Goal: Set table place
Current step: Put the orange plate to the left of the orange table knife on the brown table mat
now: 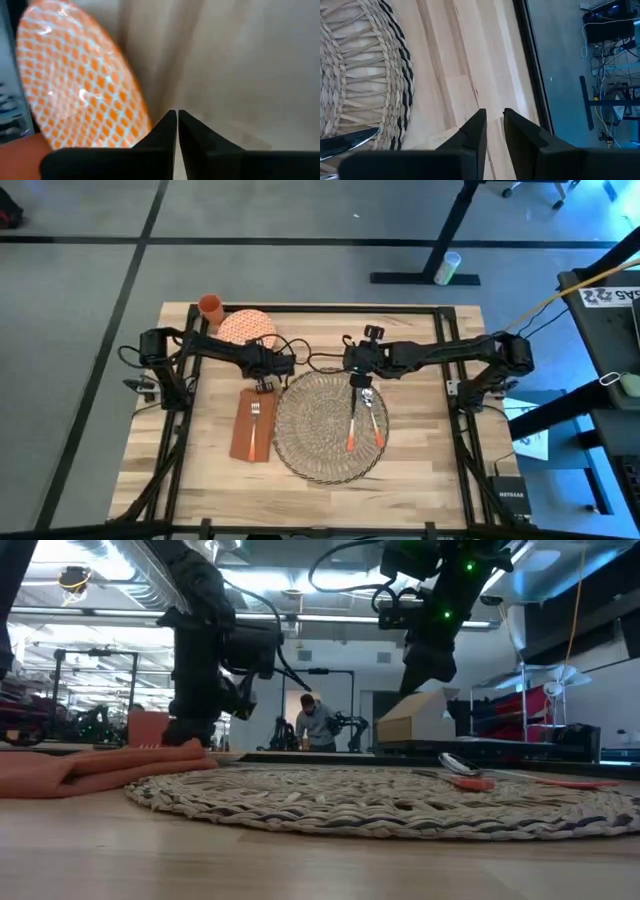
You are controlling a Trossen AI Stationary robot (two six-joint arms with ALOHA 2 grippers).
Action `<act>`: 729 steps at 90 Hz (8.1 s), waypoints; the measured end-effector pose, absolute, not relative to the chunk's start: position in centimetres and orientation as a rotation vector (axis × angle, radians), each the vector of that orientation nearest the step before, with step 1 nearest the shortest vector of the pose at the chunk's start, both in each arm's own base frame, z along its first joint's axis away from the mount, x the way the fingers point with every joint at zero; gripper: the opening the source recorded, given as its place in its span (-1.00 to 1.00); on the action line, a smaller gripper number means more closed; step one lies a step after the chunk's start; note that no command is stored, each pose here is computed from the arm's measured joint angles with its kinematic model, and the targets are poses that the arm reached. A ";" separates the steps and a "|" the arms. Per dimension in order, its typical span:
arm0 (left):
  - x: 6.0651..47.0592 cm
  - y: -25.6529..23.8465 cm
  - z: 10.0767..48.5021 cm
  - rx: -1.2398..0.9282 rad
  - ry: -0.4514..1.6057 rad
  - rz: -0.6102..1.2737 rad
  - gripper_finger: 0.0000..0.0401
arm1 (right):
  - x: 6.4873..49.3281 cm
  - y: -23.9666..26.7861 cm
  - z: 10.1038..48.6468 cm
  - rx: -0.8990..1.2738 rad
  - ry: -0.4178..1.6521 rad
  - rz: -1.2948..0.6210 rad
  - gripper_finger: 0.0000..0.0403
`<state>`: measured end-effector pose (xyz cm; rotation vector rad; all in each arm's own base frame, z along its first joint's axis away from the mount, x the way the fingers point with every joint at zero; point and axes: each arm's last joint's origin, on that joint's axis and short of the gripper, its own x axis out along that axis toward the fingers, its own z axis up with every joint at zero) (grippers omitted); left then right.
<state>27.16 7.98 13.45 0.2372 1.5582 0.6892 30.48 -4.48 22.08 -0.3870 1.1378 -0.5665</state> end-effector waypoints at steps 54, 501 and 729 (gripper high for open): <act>27.1 8.0 13.6 0.137 1.516 0.786 -0.41 | 30.4 -4.5 22.0 -0.409 1.151 -0.544 -0.74; 34.1 -10.9 24.6 0.238 0.931 0.110 -1.00 | 21.6 -3.7 30.2 -0.362 1.068 -0.616 -1.00; 35.0 -8.6 15.7 -0.033 1.016 0.025 -0.99 | 21.6 -3.6 30.2 -0.339 1.070 -0.573 -1.00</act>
